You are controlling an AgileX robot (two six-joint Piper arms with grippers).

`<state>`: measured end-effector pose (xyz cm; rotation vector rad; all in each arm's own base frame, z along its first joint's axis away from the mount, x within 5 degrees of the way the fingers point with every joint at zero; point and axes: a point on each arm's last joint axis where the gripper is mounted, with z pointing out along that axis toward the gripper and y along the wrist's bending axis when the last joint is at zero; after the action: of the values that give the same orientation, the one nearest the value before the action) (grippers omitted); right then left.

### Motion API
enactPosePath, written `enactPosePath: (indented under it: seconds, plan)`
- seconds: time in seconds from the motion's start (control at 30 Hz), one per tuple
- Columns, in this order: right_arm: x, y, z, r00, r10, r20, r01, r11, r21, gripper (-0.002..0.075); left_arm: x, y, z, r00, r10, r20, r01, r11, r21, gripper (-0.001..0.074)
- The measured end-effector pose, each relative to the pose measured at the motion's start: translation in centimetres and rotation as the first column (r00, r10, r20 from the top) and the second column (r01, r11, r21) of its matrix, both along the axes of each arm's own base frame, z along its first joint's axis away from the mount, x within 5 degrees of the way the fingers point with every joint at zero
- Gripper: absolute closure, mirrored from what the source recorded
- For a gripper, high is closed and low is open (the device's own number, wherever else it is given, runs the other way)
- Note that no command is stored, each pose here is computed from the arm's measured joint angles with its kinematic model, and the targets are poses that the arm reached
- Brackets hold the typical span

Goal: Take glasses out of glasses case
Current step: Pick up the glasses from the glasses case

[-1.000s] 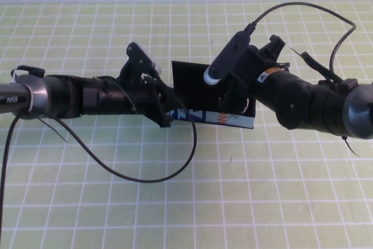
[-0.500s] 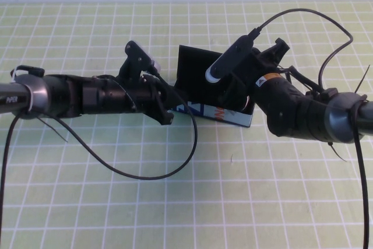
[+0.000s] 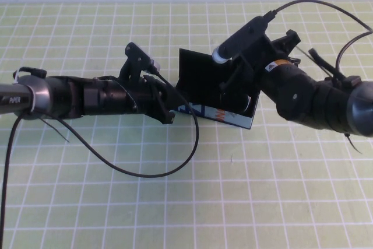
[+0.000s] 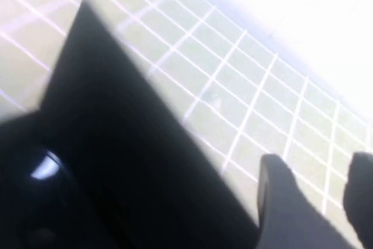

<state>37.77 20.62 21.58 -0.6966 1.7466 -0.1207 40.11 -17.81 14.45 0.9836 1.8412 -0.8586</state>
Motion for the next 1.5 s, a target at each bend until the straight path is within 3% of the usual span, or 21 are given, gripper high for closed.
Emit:
enactPosePath:
  seconds: [0.23,0.37,0.5,0.83,1.5]
  plan:
    - [-2.9,0.1,4.3,0.978,0.112,-0.177,-0.081,0.981,0.174,0.0518,0.0,0.0,0.0,1.0,0.002,-0.004,-0.002,1.0,-0.002,0.0739]
    - [-4.4,0.7,4.8,0.928,0.214,-0.305,-0.133,0.955,0.264,0.0636,0.0,0.0,0.0,1.0,0.002,-0.004,-0.002,1.0,-0.002,0.0739]
    - [-4.6,1.1,3.5,0.892,0.236,-0.384,-0.116,0.943,0.311,0.0722,0.0,0.0,0.0,1.0,0.005,-0.006,-0.005,1.0,-0.001,0.0739]
    - [-5.0,2.3,-1.4,0.741,0.281,-0.609,-0.068,0.935,0.349,0.0741,0.0,0.0,0.0,1.0,0.007,-0.01,-0.007,1.0,-0.003,0.0739]
    - [-2.8,1.5,-2.5,0.847,0.11,-0.52,0.076,0.943,0.324,0.0742,0.0,0.0,0.0,1.0,0.008,-0.012,-0.008,1.0,-0.002,0.0739]
